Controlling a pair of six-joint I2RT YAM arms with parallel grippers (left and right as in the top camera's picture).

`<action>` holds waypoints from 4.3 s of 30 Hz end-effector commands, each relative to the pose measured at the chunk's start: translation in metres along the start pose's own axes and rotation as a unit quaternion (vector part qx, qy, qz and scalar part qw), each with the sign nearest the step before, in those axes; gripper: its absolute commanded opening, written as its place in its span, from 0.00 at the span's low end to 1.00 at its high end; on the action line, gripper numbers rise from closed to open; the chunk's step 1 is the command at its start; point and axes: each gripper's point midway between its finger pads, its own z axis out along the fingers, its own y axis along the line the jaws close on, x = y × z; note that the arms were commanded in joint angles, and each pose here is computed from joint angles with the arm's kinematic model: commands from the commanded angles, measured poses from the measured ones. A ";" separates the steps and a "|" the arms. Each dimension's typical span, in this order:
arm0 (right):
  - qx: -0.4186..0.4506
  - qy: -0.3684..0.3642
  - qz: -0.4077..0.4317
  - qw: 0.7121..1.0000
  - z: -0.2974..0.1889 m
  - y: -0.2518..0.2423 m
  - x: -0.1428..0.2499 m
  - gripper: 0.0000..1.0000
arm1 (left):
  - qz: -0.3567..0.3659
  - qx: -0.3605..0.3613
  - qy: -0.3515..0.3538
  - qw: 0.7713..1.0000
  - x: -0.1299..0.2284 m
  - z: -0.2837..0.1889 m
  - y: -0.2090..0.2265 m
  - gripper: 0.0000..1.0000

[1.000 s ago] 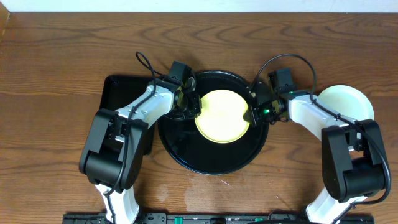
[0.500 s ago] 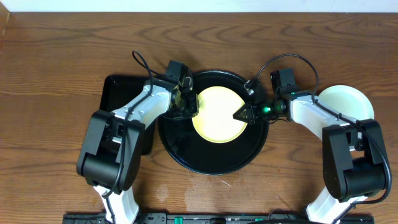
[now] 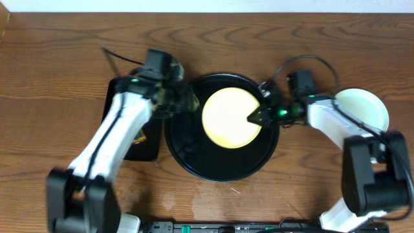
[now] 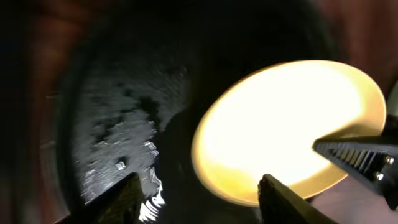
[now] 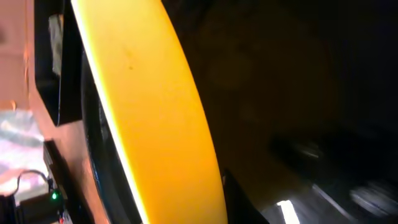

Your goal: Clean dirty plates on tray and stack at the side

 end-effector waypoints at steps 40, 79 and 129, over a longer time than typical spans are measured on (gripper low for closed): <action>0.378 -0.158 -0.370 0.834 -0.093 0.129 -0.007 0.01 | -0.055 -0.091 -0.025 0.994 0.015 -0.089 0.081 0.56; 0.414 -0.205 -0.385 0.799 -0.098 0.149 -0.014 0.01 | 0.004 -0.076 -0.117 0.990 0.029 -0.151 0.055 0.85; 0.248 -0.370 0.386 0.808 -0.296 -0.141 0.014 0.01 | 0.004 -0.076 -0.118 0.990 0.029 -0.151 0.055 0.86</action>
